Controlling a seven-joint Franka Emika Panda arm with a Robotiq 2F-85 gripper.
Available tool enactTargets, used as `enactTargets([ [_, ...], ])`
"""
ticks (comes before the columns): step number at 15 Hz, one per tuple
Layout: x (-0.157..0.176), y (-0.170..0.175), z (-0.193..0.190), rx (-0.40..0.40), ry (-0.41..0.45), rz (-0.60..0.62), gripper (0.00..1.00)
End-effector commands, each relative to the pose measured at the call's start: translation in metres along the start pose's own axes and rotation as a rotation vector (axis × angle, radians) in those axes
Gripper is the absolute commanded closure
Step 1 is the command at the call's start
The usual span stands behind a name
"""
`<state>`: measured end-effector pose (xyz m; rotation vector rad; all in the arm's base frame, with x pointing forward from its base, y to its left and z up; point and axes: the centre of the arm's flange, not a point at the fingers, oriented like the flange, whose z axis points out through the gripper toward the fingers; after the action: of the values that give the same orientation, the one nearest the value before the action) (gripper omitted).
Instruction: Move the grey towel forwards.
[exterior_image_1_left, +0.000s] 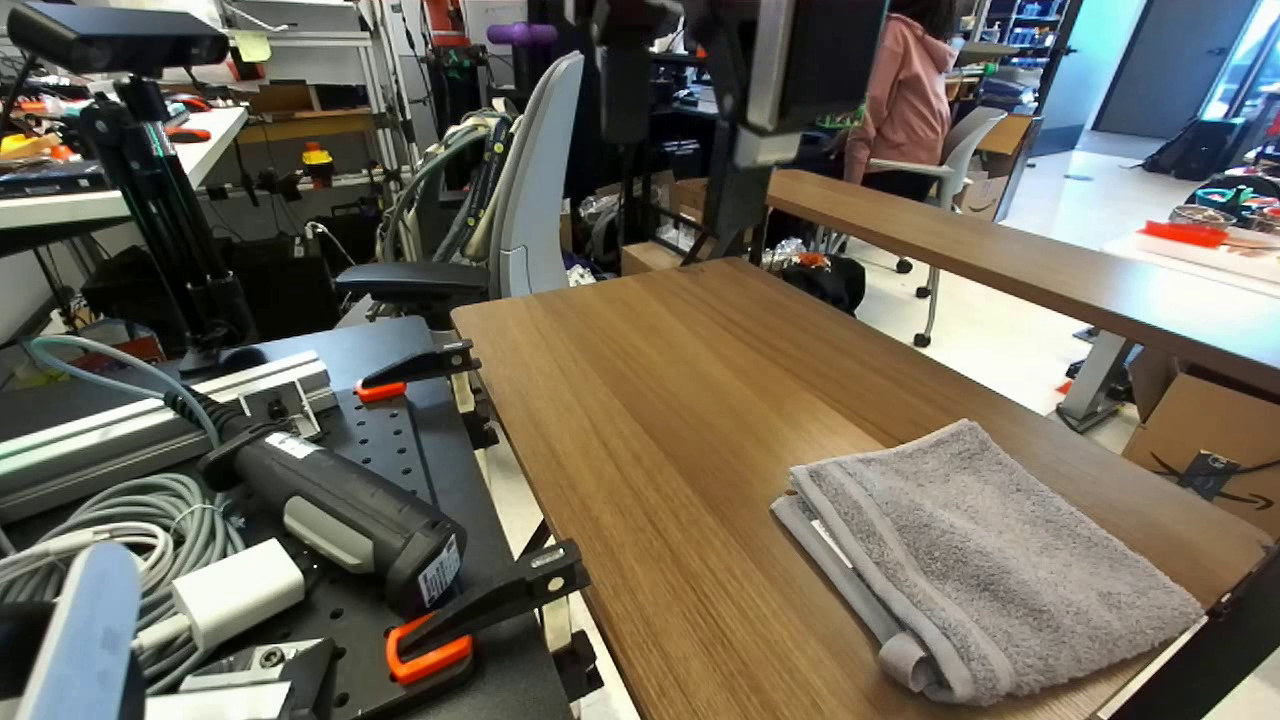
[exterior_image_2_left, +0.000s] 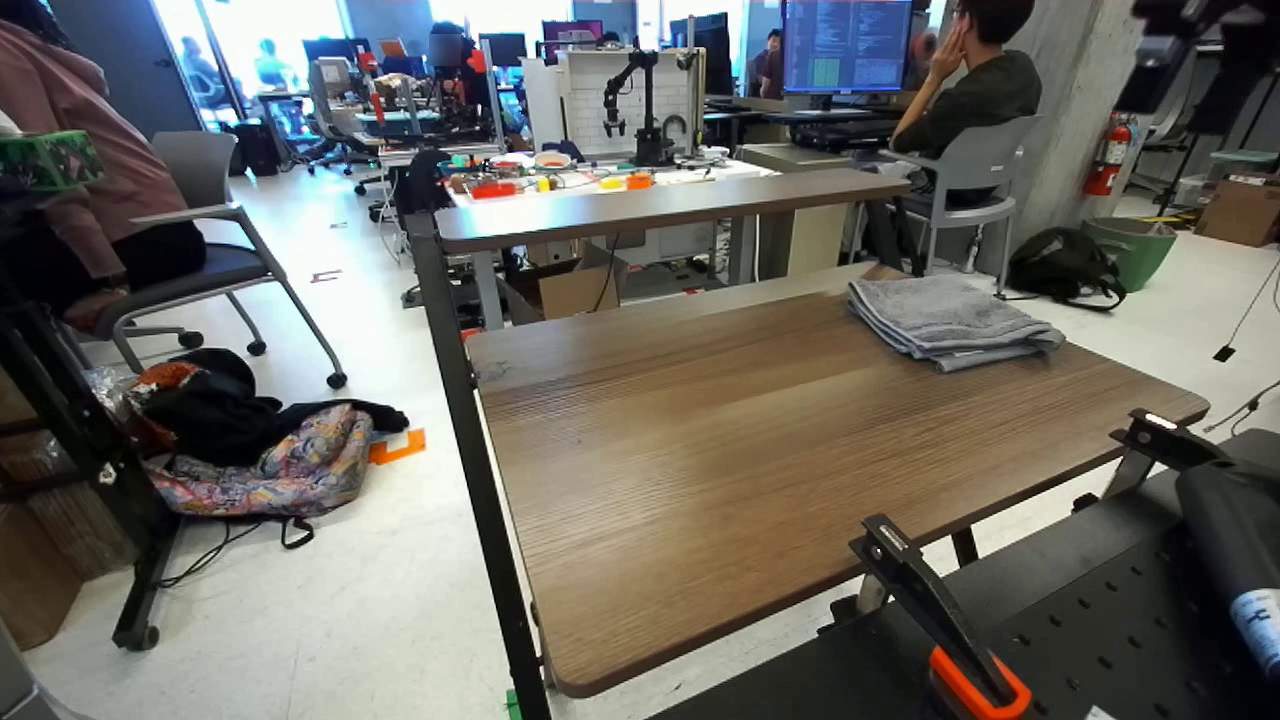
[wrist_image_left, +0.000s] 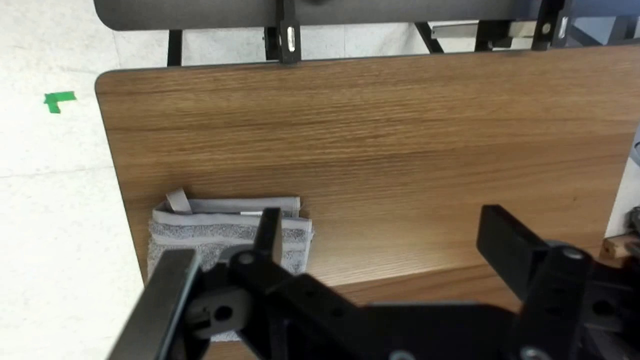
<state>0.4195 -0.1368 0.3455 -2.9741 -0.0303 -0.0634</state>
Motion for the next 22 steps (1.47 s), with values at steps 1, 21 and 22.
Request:
enactTargets([
  [1, 0.054, 0.000, 0.029, -0.034, 0.038, 0.090, 0.00],
  [21, 0.193, 0.107, 0.199, -0.171, 0.023, 0.455, 0.00],
  [22, 0.191, 0.105, 0.206, -0.171, 0.013, 0.459, 0.00],
])
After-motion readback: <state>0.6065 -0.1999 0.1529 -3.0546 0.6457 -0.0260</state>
